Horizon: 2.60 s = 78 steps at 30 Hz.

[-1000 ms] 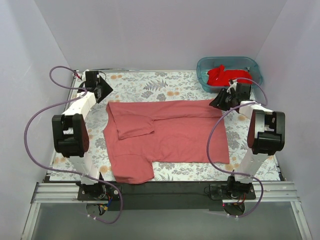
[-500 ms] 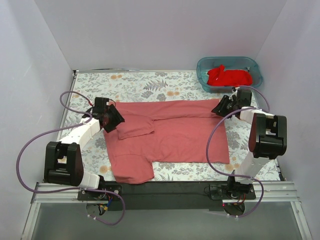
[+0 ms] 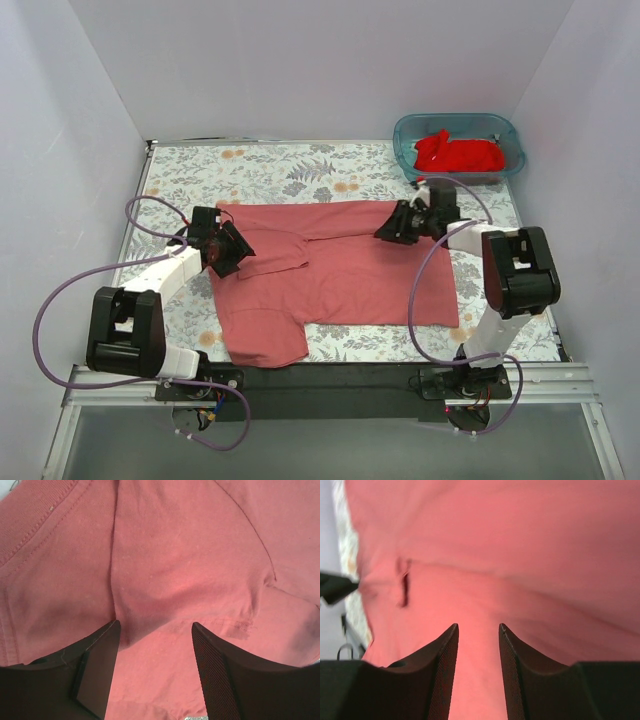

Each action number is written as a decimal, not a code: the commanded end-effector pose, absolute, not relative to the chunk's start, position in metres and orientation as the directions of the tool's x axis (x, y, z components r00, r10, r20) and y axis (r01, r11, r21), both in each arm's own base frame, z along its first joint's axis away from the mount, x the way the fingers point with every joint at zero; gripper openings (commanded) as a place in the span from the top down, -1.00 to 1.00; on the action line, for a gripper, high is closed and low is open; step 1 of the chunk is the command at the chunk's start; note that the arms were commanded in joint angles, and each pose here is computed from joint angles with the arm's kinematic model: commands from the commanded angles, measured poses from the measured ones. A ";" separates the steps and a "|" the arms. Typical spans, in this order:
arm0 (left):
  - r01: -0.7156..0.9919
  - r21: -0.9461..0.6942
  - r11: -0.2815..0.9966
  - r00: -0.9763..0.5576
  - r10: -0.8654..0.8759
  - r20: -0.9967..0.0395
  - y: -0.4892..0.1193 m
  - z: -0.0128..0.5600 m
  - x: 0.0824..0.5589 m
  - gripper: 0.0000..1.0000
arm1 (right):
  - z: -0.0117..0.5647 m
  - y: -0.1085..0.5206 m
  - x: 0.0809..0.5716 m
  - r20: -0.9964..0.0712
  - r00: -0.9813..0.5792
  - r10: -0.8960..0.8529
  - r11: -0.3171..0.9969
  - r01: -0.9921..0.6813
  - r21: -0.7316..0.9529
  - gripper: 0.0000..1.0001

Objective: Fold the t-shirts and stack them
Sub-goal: Fold the tshirt

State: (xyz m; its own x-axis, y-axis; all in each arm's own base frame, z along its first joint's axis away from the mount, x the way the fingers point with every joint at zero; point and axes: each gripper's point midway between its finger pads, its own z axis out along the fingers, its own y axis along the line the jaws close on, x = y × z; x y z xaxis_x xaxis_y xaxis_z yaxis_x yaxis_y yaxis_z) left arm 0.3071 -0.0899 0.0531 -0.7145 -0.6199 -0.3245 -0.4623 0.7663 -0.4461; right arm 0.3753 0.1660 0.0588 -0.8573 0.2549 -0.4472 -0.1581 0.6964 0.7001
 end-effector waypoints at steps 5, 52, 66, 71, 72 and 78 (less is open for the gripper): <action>-0.464 -0.423 0.778 -0.690 -0.617 -0.378 -0.080 0.051 0.303 -0.16 | 0.090 0.285 0.334 -0.426 -0.895 0.137 0.518 -0.302 0.801 0.06; -0.456 -0.455 0.765 -0.730 -0.614 -0.300 -0.093 0.044 0.287 0.19 | 0.059 0.391 0.310 -0.289 -0.950 0.122 0.473 -0.200 0.858 0.71; -0.490 -0.455 0.744 -0.736 -0.632 -0.241 -0.097 0.060 0.275 0.92 | 0.066 0.386 0.311 -0.303 -0.948 0.095 0.462 -0.227 0.857 0.97; -0.524 -0.413 0.745 -0.730 -0.643 -0.232 -0.091 0.049 0.269 0.90 | 0.063 0.386 0.311 -0.290 -0.954 0.077 0.464 -0.223 0.857 0.97; -0.527 -0.405 0.748 -0.732 -0.641 -0.231 -0.090 0.047 0.269 0.89 | 0.064 0.386 0.310 -0.293 -0.953 0.073 0.463 -0.228 0.857 0.97; -0.526 -0.384 0.758 -0.733 -0.634 -0.247 -0.087 0.048 0.281 0.86 | 0.071 0.381 0.313 -0.291 -0.955 0.058 0.475 -0.230 0.849 0.95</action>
